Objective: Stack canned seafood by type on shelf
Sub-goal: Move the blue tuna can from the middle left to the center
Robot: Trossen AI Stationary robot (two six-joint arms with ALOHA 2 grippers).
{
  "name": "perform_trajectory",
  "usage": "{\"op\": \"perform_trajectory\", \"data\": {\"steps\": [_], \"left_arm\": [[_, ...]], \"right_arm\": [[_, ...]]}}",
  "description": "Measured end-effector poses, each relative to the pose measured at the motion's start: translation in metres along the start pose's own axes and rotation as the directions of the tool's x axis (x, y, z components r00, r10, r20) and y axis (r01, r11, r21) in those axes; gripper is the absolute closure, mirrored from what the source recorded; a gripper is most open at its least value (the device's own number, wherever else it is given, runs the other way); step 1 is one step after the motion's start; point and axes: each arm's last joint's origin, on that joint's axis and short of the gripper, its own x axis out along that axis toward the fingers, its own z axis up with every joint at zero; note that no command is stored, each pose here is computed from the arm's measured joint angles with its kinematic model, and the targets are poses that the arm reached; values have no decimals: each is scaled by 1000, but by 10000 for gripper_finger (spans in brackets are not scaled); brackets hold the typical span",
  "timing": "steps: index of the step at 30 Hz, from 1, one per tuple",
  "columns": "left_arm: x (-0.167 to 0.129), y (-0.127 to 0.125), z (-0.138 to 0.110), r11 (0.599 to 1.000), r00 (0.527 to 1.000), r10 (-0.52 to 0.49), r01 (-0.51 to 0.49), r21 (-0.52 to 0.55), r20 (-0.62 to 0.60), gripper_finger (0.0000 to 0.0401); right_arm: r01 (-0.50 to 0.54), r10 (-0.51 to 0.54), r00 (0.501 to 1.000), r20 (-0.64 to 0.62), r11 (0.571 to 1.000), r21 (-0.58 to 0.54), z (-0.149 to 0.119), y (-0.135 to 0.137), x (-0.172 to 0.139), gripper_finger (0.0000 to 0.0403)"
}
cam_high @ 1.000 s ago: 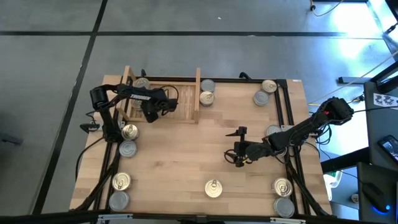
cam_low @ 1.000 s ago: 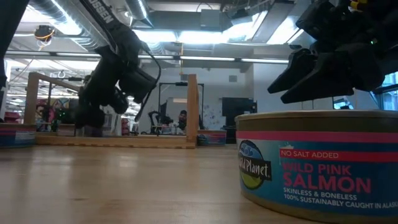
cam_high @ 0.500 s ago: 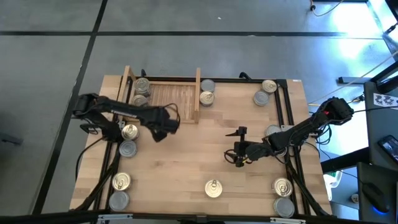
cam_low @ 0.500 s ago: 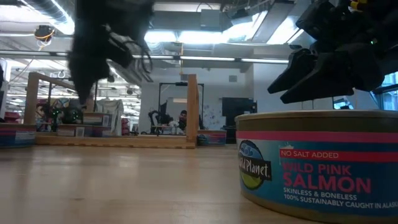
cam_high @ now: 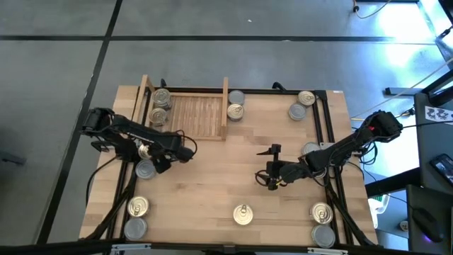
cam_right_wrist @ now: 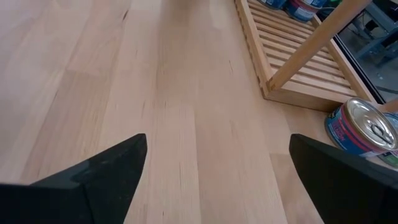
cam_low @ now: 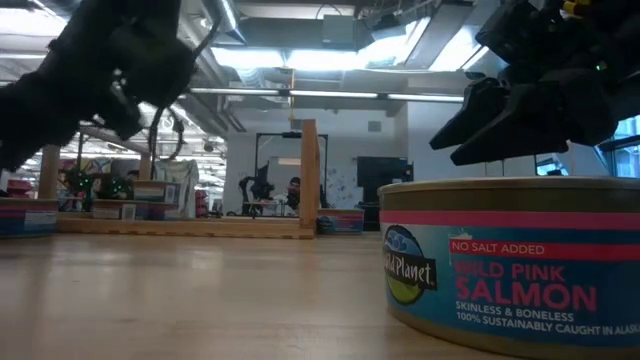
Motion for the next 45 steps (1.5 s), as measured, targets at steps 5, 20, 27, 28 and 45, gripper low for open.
{"op": "perform_trajectory", "data": {"steps": [5, 20, 27, 28, 45], "left_arm": [[17, 0, -1, 996, 998, 26, -21, 85, -61, 136], [38, -2, 11, 966, 998, 46, -53, 254, 32, 136], [26, -8, 20, 942, 993, -68, 32, 333, 95, 136], [22, -9, 21, 941, 990, -89, 47, 335, 113, 136], [-34, -57, 60, 855, 691, -486, 249, 454, 535, 136]], "right_arm": [[0, 0, 1000, 8, 1000, 5, 1, 0, 0, 8], [0, 0, 1000, 17, 1000, 9, 2, 0, 0, 8], [-1, 1, 1000, 18, 1000, 9, 2, 0, 0, 8], [-1, 1, 1000, 19, 1000, 9, 2, 0, 0, 8], [-1, 1, 1000, 19, 1000, 9, 2, 0, 0, 8]]}}
